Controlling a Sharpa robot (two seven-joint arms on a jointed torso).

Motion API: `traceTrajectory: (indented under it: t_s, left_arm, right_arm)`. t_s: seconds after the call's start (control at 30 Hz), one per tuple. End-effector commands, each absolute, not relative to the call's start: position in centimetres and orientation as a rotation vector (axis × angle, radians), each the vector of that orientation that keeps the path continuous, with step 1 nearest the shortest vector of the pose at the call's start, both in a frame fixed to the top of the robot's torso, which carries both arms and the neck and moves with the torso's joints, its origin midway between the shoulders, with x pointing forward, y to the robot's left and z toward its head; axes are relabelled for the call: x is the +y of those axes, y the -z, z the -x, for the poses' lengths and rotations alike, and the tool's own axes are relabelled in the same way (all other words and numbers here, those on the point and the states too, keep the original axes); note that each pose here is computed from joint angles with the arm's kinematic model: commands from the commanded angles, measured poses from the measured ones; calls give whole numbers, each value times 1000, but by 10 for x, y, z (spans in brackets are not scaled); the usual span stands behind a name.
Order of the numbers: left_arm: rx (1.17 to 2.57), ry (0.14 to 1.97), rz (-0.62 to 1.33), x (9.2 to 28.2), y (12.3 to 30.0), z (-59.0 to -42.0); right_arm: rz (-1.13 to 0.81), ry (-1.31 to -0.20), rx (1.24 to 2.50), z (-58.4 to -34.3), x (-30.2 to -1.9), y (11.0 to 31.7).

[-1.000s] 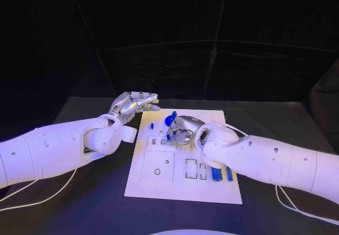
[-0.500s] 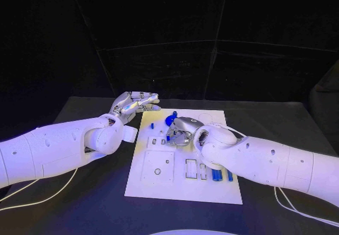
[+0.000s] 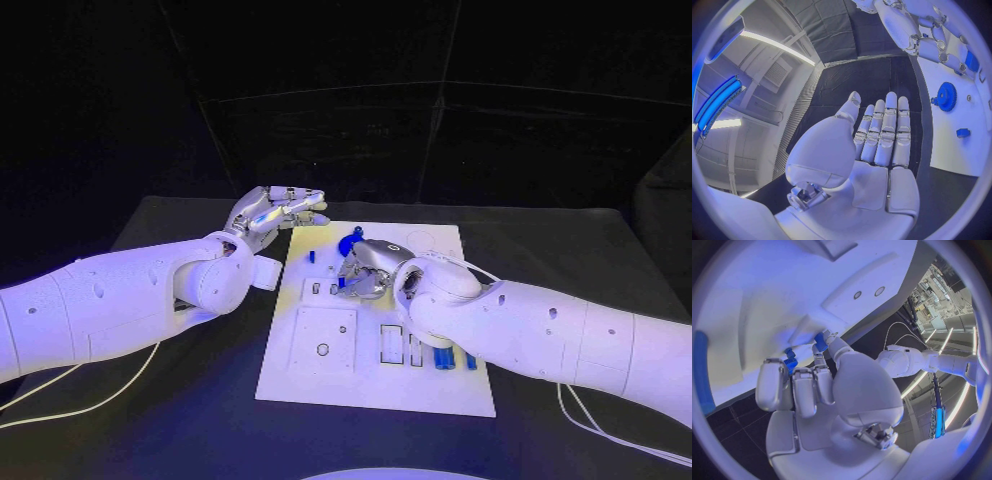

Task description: Assemble the parts on the task board

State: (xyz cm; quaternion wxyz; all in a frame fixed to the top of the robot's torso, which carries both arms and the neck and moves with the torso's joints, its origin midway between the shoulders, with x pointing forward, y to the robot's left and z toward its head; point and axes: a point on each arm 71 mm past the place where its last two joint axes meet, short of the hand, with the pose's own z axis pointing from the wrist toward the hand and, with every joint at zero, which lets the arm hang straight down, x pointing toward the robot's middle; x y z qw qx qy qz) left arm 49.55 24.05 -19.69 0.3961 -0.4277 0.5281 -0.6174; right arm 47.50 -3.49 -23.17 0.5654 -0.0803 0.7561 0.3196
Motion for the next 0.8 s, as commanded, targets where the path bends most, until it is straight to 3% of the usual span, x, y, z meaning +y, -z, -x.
traceTrajectory:
  t_s: [0.03, 0.8]
  left_arm:
    - [1333, 1578, 1079, 240, 195, -496]
    - [1337, 1576, 1082, 240, 195, -496]
  right_arm:
    - [203, -734, 1799, -474, -36, 237]
    - [213, -693, 1806, -472, -39, 239]
